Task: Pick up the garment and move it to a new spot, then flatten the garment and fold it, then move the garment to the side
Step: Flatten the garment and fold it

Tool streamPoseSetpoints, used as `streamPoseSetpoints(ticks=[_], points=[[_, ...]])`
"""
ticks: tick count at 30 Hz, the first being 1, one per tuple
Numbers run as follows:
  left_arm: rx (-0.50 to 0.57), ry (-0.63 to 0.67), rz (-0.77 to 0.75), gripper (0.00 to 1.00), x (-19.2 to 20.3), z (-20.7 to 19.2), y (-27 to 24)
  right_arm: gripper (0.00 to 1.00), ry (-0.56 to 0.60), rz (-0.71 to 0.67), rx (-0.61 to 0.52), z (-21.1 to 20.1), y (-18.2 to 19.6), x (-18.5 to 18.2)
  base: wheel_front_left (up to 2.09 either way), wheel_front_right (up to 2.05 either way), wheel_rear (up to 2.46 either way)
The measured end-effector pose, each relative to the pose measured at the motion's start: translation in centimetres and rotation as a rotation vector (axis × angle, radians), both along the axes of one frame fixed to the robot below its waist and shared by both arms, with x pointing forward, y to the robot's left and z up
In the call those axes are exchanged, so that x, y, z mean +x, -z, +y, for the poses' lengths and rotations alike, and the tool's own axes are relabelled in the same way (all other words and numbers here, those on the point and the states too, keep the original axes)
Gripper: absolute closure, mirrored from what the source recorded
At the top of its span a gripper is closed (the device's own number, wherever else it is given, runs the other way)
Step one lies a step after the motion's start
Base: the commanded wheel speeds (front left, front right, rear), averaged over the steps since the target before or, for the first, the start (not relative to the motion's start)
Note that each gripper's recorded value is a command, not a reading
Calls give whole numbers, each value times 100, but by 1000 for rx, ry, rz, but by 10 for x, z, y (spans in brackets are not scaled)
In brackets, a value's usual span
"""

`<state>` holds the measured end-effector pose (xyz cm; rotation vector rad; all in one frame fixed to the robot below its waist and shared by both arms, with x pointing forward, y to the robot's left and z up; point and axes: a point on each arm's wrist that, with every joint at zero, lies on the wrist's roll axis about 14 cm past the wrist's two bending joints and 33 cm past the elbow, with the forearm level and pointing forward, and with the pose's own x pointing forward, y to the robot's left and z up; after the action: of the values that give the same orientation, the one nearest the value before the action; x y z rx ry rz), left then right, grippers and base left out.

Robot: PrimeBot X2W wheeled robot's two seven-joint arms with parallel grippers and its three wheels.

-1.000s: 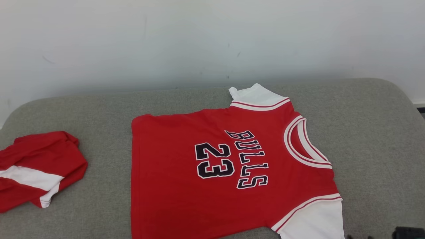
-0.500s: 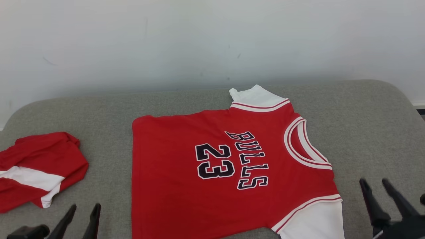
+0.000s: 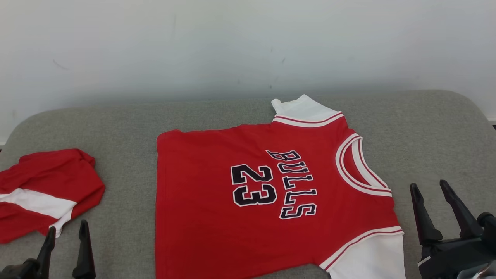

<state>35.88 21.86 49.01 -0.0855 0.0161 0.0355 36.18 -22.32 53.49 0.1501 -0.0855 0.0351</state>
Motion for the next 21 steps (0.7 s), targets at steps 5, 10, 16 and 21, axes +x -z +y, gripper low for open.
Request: streamPoseSetpoints(ticks=[5,10,16,21], points=[[7,-43,-3,0,1,4,2,0,41,23,7,-8,9,1,0,0,0],[-5,-56,0,0,2,0,5,0,74,21,15,-15,11,2,0,0,0],[19,-63,-7,0,5,-1,5,0,88,45,11,-17,20,0,0,0,0],[51,-55,-8,0,6,-5,5,0,98,67,-6,-19,28,-2,0,0,0]])
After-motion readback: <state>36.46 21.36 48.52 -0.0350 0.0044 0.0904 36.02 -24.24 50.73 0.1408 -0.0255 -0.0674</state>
